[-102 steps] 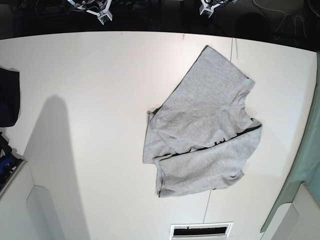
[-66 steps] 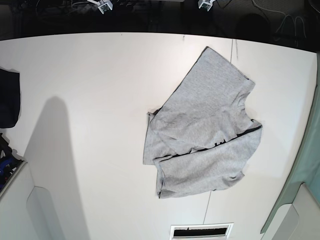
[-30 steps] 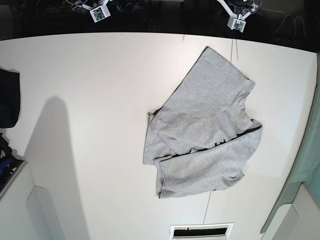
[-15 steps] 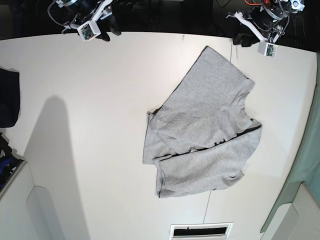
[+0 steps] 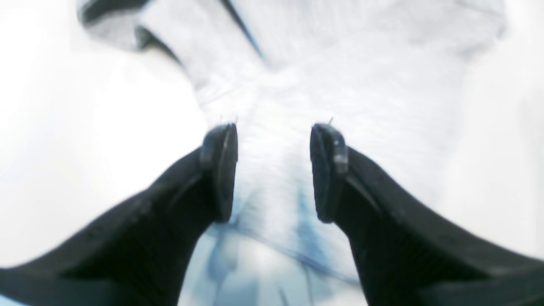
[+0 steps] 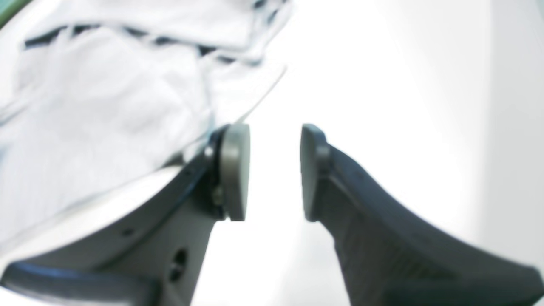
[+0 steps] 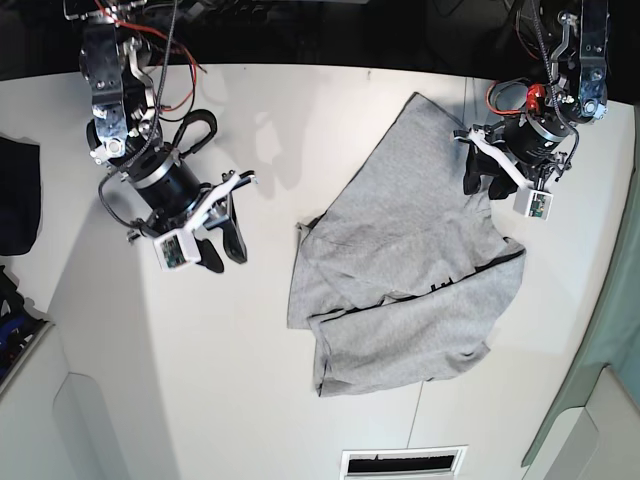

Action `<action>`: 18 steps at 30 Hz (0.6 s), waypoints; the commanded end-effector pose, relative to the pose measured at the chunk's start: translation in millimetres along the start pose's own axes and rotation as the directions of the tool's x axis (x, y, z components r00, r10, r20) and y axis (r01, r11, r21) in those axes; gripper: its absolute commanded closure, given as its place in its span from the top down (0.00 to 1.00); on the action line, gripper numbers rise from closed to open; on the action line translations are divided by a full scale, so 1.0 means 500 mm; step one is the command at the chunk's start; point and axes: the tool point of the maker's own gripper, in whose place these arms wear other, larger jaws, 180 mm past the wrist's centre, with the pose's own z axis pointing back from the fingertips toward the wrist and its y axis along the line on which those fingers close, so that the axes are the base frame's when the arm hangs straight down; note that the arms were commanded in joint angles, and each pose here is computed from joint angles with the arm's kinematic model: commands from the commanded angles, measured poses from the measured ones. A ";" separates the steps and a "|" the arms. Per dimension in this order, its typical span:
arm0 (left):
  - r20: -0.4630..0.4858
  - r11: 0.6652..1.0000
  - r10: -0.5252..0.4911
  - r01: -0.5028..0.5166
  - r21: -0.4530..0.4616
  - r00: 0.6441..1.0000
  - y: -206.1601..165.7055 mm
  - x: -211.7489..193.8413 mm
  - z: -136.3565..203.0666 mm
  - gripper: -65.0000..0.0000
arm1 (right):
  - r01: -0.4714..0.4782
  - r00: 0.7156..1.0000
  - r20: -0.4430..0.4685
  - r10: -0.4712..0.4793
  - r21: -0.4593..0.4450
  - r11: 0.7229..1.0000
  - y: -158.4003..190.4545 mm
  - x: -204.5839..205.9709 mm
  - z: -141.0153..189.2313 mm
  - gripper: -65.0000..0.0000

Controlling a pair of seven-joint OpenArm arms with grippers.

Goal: Layout the t-shirt on the table in an organized manner, then fold the t-shirt properly
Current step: 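Reach both grippers down and grasp edges of the grey t-shirt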

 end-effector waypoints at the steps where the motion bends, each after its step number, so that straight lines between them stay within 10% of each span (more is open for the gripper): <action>1: 0.035 1.000 0.006 -0.007 0.013 0.999 0.015 0.028 -0.013 0.47 | 0.008 0.998 0.061 -0.008 -0.003 1.000 -0.008 0.051 -0.032 0.35; 18: -0.032 0.989 0.086 -0.082 0.121 0.996 0.090 0.010 -0.083 0.47 | 0.012 0.999 -0.049 -0.011 0.015 1.000 0.066 0.069 -0.315 0.48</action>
